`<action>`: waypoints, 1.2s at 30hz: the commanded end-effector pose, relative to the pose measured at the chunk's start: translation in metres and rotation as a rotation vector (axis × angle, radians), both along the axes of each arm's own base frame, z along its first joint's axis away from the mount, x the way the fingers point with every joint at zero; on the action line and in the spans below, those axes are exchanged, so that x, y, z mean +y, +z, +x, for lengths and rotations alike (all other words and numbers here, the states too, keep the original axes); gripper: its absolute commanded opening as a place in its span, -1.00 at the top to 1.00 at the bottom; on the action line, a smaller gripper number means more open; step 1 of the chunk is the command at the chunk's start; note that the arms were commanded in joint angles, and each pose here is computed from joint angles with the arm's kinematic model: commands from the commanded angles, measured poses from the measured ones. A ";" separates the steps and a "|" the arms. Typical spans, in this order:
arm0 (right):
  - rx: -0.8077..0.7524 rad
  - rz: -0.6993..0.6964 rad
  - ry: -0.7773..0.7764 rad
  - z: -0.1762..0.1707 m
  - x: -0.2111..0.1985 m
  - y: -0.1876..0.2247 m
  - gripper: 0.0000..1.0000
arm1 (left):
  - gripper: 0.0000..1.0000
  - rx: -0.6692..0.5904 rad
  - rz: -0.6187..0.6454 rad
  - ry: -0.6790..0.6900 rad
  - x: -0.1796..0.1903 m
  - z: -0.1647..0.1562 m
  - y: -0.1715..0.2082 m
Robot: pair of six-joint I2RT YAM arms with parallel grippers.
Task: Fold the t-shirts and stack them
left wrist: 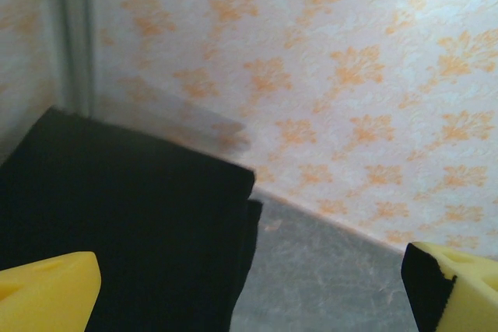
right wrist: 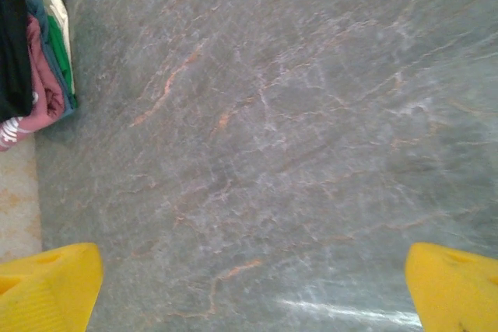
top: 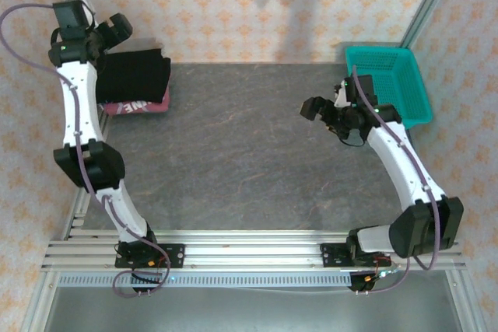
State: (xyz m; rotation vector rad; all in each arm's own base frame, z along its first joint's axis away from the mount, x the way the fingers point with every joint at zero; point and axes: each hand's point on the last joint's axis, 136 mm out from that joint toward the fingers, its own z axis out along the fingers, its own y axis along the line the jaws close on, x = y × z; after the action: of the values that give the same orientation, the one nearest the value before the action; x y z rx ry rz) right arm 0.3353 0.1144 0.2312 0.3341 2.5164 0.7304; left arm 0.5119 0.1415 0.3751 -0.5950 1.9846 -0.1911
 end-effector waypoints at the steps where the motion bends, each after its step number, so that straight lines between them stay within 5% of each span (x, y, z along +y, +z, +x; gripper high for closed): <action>1: -0.001 -0.102 -0.008 -0.022 -0.025 -0.004 -0.99 | -1.00 -0.027 0.048 0.007 -0.023 -0.030 0.010; 7: -0.148 -0.210 -0.227 -0.025 -0.091 -0.008 -0.99 | -1.00 -0.083 0.113 -0.065 -0.117 -0.121 -0.031; 14: -0.290 -0.388 -0.474 -0.010 -0.145 -0.057 -0.99 | -1.00 -0.074 0.262 0.089 -0.105 -0.207 -0.150; 19: -0.452 -0.514 -0.519 -0.006 -0.165 -0.082 -0.99 | -1.00 -0.104 0.463 0.108 -0.092 -0.201 -0.178; 27: -0.658 -0.499 -0.470 0.002 -0.154 -0.093 -0.99 | -1.00 -0.045 0.458 0.003 -0.111 -0.152 -0.248; 34: -0.703 -0.537 -0.475 0.024 -0.158 -0.105 -0.99 | -1.00 -0.065 0.520 -0.166 -0.130 -0.128 -0.272; 36: -0.703 -0.544 -0.473 0.032 -0.158 -0.116 -0.99 | -1.00 -0.057 0.507 -0.120 -0.122 -0.126 -0.277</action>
State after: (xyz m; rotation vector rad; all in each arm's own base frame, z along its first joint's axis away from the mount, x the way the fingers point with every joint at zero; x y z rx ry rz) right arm 0.3486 -0.0409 0.0884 0.4017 1.9079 -0.0408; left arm 0.3753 0.0180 0.0833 -0.1586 2.0079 0.2315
